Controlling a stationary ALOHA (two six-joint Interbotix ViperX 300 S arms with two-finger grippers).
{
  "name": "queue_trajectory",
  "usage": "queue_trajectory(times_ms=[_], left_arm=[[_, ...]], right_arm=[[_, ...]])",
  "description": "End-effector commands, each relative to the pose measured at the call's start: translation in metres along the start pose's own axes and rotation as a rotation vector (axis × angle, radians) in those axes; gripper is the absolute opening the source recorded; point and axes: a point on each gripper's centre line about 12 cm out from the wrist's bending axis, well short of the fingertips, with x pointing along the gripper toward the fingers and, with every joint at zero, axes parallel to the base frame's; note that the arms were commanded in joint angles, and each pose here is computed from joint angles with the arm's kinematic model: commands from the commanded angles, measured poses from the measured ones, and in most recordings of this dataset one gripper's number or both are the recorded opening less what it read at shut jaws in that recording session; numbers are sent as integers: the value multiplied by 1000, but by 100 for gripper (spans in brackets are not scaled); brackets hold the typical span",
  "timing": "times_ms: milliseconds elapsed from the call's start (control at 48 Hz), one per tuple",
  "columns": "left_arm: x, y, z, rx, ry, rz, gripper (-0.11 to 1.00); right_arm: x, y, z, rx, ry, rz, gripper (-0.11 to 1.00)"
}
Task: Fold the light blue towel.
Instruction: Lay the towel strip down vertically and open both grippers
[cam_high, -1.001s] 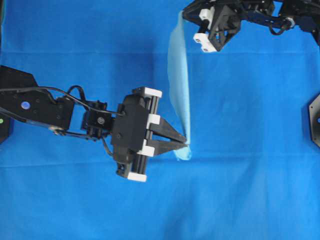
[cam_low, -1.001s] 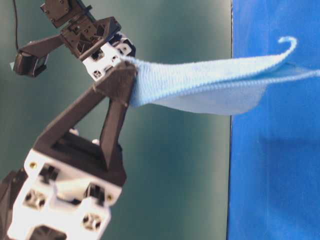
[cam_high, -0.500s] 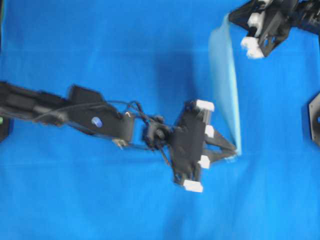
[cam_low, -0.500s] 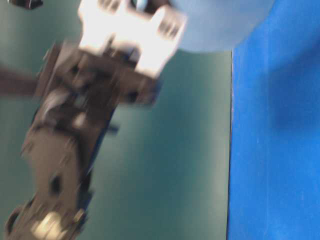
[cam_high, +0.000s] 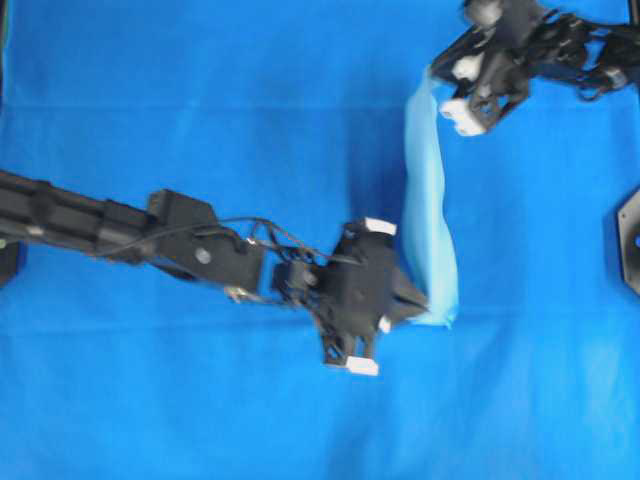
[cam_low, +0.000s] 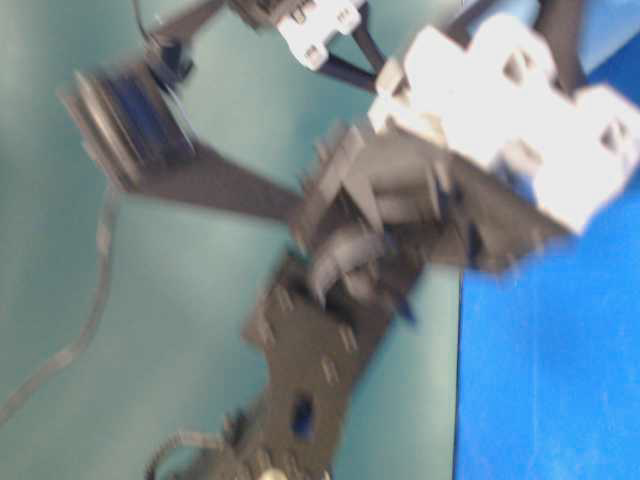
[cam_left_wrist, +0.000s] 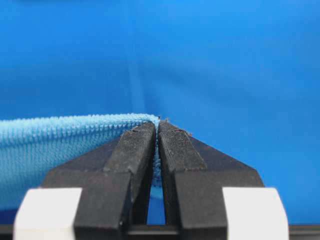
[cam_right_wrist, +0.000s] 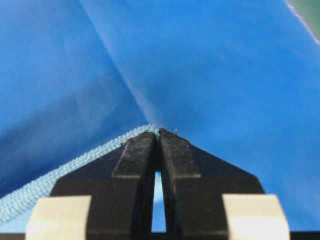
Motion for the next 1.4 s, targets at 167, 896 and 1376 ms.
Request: queue_trajectory(times_ms=[167,896,1376], left_arm=[[-42,-8,-25,-106,31,-13,2],[-49,-9,-38,-163,20,-15,22],[-83,-5,-9,-166,73,-7,86]], right_arm=[[39,20,35,-32,-76,37,2],[56,54,37,-118,-83,99,7],[37,61,45,-151,-103,112,60]])
